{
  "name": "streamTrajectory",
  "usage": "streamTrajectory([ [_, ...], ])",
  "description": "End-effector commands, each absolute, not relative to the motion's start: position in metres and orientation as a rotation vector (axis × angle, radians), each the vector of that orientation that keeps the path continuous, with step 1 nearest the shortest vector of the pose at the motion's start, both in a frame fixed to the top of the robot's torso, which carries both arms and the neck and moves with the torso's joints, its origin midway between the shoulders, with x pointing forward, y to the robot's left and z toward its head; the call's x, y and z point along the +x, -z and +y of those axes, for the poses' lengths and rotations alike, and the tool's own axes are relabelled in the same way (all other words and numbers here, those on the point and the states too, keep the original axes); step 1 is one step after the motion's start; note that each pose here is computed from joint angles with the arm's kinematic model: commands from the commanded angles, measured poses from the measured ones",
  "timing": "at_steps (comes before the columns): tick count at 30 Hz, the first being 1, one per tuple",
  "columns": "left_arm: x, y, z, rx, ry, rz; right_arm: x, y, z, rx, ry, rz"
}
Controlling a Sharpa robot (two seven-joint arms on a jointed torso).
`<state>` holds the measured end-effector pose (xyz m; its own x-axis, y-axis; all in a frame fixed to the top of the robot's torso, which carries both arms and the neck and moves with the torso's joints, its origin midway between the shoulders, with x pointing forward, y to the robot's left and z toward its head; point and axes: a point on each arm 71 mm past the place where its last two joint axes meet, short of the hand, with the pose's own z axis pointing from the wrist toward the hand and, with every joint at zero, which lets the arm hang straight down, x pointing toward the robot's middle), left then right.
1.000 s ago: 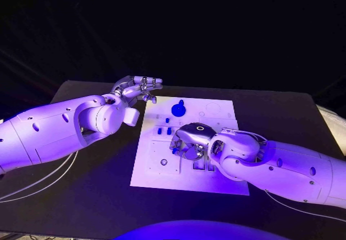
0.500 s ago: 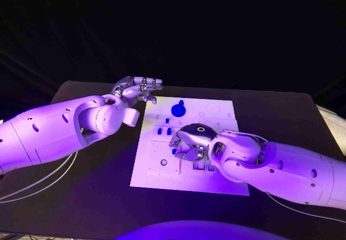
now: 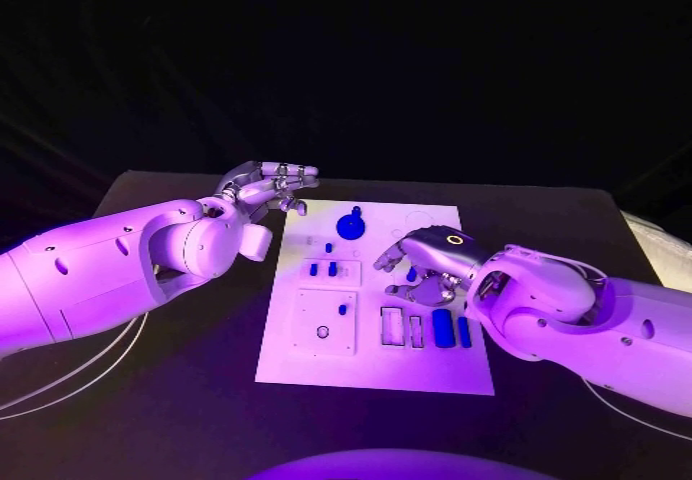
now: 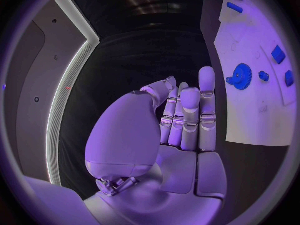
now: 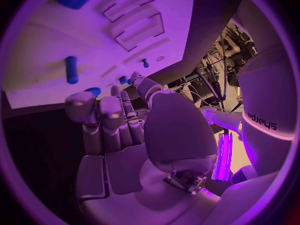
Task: Assemble the parts on the task board
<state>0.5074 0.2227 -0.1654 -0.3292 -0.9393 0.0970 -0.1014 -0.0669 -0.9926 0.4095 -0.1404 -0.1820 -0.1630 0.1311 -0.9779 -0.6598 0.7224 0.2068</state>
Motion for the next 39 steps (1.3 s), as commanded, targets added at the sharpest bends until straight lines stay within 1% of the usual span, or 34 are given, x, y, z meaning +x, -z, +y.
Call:
streamTrajectory([
  [1, 0.507, 0.165, 0.220, -1.154, 1.506, 1.499, 0.415, 0.175, -0.155, -0.405, -0.683, 1.597],
  [7, 0.507, 0.165, 0.219, -1.153, 1.509, 1.502, 0.425, 0.175, -0.175, -0.425, -0.578, 1.634],
  [13, 0.507, 0.166, 0.219, -1.153, 1.509, 1.504, 0.432, 0.179, -0.181, -0.443, -0.529, 1.651],
  [28, 0.506, 0.166, 0.219, -1.153, 1.510, 1.507, 0.438, 0.191, -0.173, -0.492, -0.513, 1.725],
  [39, 0.506, 0.166, 0.219, -1.153, 1.510, 1.507, 0.440, 0.196, -0.168, -0.494, -0.519, 1.730],
])
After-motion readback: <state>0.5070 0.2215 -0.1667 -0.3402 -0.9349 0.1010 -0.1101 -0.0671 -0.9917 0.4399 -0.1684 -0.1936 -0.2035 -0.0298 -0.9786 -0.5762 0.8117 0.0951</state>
